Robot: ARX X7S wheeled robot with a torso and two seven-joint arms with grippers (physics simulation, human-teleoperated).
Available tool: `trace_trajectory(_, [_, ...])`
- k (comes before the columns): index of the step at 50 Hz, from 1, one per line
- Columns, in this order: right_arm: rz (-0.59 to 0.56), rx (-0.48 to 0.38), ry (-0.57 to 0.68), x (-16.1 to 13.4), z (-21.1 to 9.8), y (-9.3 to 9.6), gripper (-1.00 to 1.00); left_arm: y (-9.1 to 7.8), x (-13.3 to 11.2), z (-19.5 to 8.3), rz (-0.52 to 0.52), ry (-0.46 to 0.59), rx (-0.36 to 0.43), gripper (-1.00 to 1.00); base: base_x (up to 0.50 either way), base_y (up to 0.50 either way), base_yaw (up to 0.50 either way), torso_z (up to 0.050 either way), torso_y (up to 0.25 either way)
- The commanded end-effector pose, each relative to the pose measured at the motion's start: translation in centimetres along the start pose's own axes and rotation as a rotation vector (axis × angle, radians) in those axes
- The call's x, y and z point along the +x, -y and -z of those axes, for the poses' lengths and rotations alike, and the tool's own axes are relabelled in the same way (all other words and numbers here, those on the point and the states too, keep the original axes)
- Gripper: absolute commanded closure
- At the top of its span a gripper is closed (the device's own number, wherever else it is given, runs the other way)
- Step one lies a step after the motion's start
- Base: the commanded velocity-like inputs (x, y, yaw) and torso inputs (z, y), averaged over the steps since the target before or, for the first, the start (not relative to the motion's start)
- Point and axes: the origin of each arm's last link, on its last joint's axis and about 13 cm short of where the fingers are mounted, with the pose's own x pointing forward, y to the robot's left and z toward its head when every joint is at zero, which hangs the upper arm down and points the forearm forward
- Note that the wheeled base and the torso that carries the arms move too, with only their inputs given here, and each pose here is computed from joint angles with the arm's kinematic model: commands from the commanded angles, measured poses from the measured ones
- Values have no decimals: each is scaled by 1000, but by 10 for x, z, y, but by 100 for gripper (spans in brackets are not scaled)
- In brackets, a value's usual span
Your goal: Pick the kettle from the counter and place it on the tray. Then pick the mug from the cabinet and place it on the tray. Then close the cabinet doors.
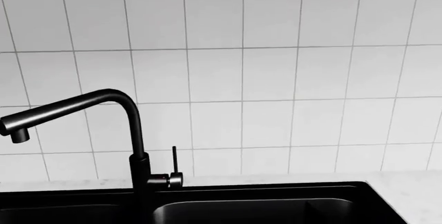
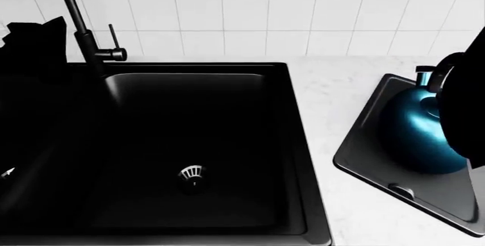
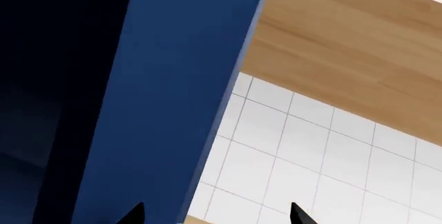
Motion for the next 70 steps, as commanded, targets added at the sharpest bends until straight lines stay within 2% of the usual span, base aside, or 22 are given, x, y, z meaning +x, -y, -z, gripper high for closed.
trace_trajectory(1, [-265, 23, 36, 15, -11, -55, -100, -1, 3, 5, -4, -17, 1, -100, 0, 0, 0, 0, 0])
trace_trajectory(11, [-353, 28, 36, 22, -4, -78, -100, -1, 6, 9, -5, -26, -2, -100, 0, 0, 0, 0, 3])
trace_trajectory(26, [-368, 60, 11, 47, 16, -88, -100, -5, 6, 13, -15, -33, -12, -100, 7, 4, 7, 2, 0])
trace_trajectory(39, [-387, 91, 9, 70, 20, -97, -100, -8, 4, 14, -21, -31, -21, -100, 6, 5, 8, 2, 0])
trace_trajectory(58, [-505, 156, 26, 95, 28, -138, -100, -16, 2, 19, -42, -38, -33, -100, 4, 4, 8, 2, 0])
trace_trajectory(70, [-484, 152, 3, 111, 40, -138, -100, -20, 0, 22, -61, -44, -28, -100, 0, 0, 0, 7, 0])
